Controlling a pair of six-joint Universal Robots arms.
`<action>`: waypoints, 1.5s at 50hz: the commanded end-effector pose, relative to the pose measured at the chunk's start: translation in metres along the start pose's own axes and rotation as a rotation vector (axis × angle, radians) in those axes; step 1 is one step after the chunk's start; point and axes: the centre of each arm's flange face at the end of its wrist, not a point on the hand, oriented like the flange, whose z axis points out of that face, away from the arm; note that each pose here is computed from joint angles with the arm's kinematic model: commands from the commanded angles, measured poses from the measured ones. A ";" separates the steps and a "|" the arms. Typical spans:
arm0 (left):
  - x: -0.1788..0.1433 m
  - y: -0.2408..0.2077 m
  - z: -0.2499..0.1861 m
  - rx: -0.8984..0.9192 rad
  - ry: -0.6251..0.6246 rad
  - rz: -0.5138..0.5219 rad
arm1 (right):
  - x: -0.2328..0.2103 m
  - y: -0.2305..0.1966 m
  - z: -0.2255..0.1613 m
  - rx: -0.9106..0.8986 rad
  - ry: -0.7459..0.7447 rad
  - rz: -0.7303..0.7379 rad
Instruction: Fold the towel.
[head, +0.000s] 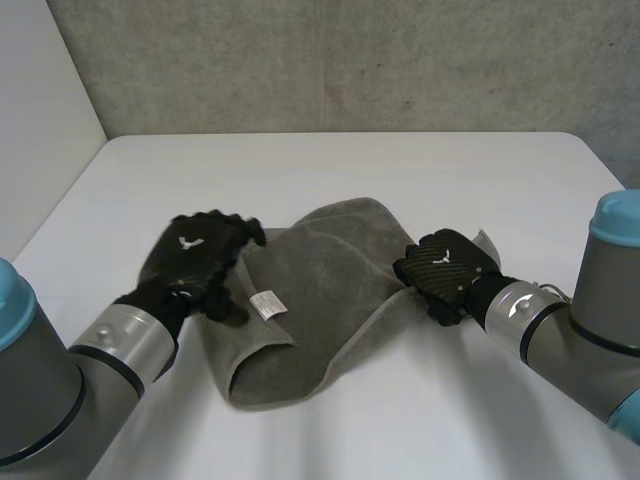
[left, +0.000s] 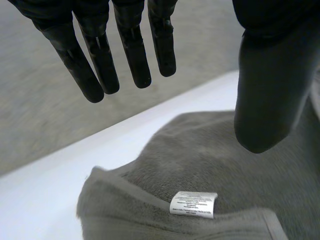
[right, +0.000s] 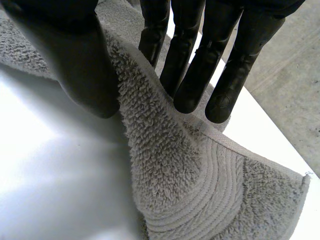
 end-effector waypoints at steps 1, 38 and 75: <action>0.019 0.015 -0.004 -0.006 0.198 0.338 | -0.001 0.014 0.003 0.004 0.036 0.005; -0.093 0.062 0.050 -0.206 -0.551 0.230 | -0.012 0.033 0.008 -0.026 0.026 0.028; -0.161 0.012 0.022 0.092 -0.839 0.191 | -0.002 0.036 0.010 -0.029 0.092 0.018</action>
